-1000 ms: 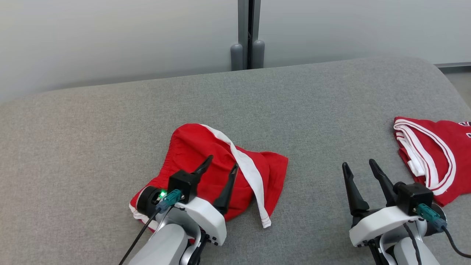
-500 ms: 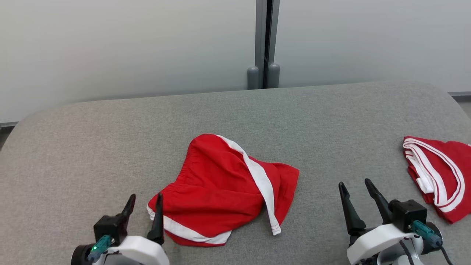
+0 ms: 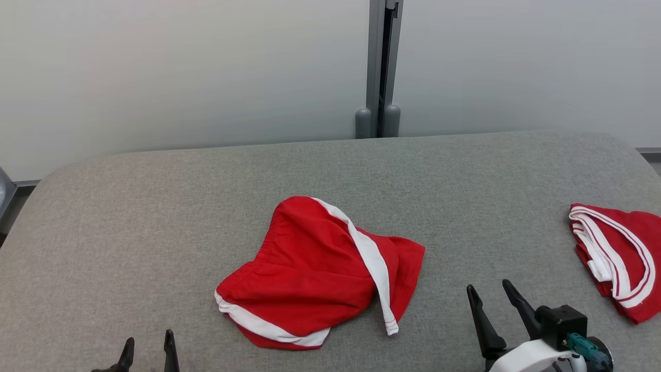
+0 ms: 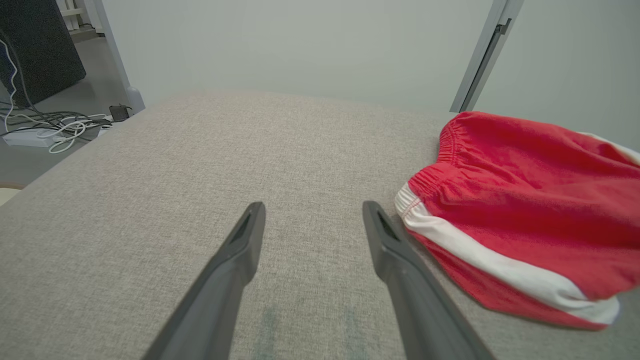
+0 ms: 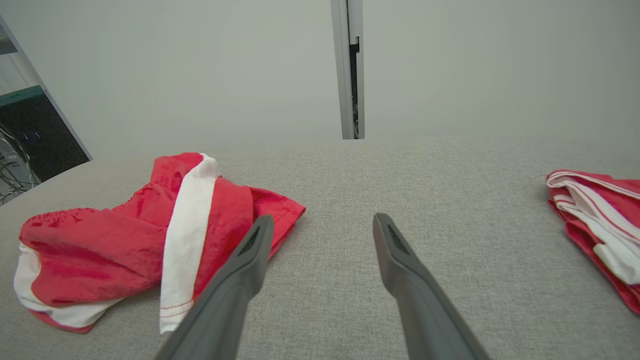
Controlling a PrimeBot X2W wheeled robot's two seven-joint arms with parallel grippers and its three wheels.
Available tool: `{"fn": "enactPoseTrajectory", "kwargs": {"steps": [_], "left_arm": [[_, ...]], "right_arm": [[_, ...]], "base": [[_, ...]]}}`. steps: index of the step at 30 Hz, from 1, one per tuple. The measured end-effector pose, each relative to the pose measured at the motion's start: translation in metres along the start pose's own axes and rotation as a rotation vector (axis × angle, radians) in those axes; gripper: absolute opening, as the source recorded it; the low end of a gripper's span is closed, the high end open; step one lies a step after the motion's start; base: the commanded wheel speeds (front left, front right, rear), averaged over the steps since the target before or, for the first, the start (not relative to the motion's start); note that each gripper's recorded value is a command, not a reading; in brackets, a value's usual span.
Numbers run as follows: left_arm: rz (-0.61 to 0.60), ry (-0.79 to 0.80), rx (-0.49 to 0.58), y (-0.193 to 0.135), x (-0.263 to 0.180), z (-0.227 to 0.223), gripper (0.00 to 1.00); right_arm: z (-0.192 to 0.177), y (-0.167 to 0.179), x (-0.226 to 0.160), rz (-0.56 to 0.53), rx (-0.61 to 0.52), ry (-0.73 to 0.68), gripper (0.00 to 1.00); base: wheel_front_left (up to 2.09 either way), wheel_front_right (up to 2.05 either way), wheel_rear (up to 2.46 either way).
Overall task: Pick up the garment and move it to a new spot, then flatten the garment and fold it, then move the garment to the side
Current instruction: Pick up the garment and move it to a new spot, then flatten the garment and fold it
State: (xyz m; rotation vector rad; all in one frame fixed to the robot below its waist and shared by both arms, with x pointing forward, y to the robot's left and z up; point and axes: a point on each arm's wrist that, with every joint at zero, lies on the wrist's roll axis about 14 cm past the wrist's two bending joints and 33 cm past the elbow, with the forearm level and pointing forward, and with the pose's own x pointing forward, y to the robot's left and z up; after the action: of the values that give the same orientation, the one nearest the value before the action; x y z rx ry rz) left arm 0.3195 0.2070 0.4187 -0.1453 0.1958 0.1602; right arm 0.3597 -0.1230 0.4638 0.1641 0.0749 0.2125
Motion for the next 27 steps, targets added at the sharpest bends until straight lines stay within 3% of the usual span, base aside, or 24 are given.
{"fn": "enactPoseTrajectory", "kwargs": {"steps": [18,27], "left_arm": [[0.011,0.017,-0.023,0.003,-0.006,-0.006,1.0],[0.027,0.046,-0.047,0.006,-0.011,-0.016,1.0]], "right_arm": [[-0.008,0.014,0.005,0.044,0.009,0.025,1.0],[-0.029,0.075,0.005,0.234,0.005,0.092,1.0]], "base": [[0.0,0.0,0.0],[0.0,0.0,0.0]]}}
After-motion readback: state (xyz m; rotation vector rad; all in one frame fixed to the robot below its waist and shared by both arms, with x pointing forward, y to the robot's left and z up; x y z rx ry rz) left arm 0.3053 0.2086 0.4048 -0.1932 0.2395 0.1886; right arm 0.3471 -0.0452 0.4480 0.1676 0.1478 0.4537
